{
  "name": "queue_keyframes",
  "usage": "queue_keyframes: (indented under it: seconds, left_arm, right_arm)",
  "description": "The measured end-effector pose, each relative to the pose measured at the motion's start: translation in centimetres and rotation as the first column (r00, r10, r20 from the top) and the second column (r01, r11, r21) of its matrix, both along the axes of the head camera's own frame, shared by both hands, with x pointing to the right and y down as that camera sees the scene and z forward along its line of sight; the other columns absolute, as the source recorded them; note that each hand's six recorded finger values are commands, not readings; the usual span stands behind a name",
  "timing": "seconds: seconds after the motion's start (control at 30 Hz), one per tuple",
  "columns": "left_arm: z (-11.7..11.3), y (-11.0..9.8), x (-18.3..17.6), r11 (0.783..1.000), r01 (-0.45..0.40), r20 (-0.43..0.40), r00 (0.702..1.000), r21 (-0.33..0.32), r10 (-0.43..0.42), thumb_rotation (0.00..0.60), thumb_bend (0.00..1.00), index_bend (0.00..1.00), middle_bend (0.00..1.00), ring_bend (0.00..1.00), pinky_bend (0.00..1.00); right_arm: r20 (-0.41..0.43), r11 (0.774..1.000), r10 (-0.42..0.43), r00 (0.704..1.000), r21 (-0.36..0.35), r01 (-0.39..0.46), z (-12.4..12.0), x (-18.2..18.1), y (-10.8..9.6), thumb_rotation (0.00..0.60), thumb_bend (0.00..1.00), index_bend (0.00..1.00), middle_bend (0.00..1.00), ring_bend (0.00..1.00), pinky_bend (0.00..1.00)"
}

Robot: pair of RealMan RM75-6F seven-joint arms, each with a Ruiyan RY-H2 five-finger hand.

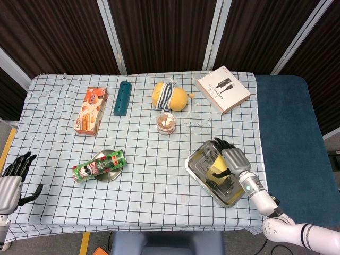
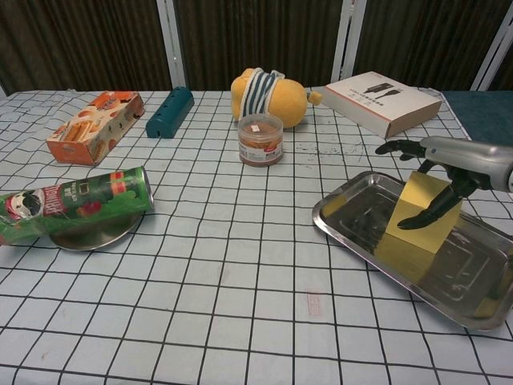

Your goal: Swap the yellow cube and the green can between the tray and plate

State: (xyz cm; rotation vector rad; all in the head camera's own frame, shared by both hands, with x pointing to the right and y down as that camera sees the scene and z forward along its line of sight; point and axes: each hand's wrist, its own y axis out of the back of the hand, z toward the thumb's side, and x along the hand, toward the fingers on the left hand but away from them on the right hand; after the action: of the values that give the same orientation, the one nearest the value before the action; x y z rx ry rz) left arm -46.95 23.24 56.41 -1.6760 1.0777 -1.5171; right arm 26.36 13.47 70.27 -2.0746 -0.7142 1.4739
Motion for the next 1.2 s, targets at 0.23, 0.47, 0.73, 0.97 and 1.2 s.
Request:
queue_keyframes:
  seconds: [0.23,0.47,0.73,0.97,1.2]
  left_arm:
    - [0.0,0.0,-0.1,1.000,0.006,-0.003,1.000,-0.003,-0.006,0.600,0.36,0.00,0.00,0.00,0.17]
    - [-0.1,0.0,-0.3,1.000,0.013,-0.003,1.000,-0.002,-0.013,0.600,0.36,0.00,0.00,0.00,0.17]
    - [-0.1,0.0,-0.3,1.000,0.016,-0.004,1.000,-0.002,-0.016,0.600,0.36,0.00,0.00,0.00,0.17]
    - [0.1,0.0,-0.3,1.000,0.015,0.011,1.000,-0.017,-0.015,0.600,0.36,0.02,0.00,0.00,0.17]
    - [0.1,0.1,-0.4,0.999,0.018,0.037,0.999,-0.039,-0.017,0.600,0.37,0.03,0.00,0.00,0.17]
  right_arm:
    - [-0.028,1.000,0.007,1.000,0.004,-0.007,0.8,0.0,0.0,0.600,0.06,0.35,0.34,0.47,0.70]
    - [-0.068,0.999,0.023,0.997,0.036,-0.021,1.3,0.2,-0.3,0.600,0.28,0.69,0.54,0.69,0.89]
    - [-0.047,0.994,0.045,0.998,0.105,-0.040,0.2,-0.2,-1.0,0.600,0.38,0.80,0.62,0.76,0.96]
    - [0.060,0.984,0.004,0.998,0.177,-0.014,-2.4,-3.5,-2.4,0.600,0.38,0.81,0.62,0.76,0.96]
    - [0.176,0.968,-0.103,0.979,0.246,0.058,-4.1,-10.2,-4.1,0.600,0.38,0.82,0.62,0.76,0.96]
